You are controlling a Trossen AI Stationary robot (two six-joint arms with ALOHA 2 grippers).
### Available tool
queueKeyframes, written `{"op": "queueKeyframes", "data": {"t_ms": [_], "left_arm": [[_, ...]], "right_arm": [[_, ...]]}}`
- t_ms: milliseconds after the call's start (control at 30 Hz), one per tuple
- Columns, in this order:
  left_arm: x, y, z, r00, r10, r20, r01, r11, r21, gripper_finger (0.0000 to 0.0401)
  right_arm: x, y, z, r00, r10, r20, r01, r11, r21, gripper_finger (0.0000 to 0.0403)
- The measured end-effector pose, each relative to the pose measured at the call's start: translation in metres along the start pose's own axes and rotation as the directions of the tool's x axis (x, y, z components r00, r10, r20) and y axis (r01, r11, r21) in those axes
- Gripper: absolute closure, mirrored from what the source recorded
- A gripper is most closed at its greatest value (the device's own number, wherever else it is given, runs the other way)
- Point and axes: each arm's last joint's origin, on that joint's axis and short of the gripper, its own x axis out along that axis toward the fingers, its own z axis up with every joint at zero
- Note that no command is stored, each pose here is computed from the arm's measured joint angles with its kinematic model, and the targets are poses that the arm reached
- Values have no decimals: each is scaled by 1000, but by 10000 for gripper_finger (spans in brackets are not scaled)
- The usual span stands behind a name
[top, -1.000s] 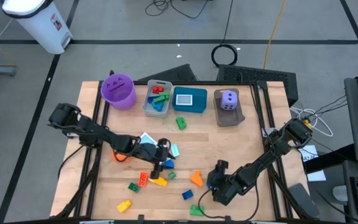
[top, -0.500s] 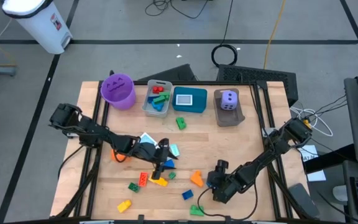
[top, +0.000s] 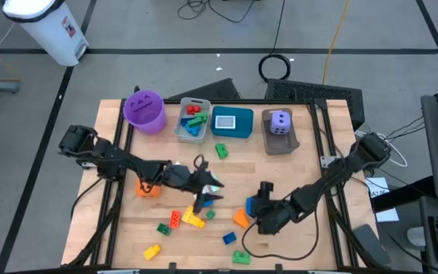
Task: Pick & Place Toys
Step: Put the blue game piece into the gray bin
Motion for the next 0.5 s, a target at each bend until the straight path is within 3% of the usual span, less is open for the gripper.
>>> {"op": "queueKeyframes", "data": {"t_ms": [100, 300, 500], "left_arm": [[3, 12, 15, 999, 33, 41, -28, 991, -130, 192], [4, 41, 37, 992, 85, 96, -53, 955, -293, 192], [2, 60, 48, 982, 124, 139, -65, 928, -366, 192]], "right_arm": [[-11, -10, 11, 995, -67, 80, 73, 995, -70, 133], [-20, -25, 29, 958, -183, 221, 225, 957, -182, 141], [-14, -36, 37, 943, -232, 239, 295, 916, -273, 134]]}}
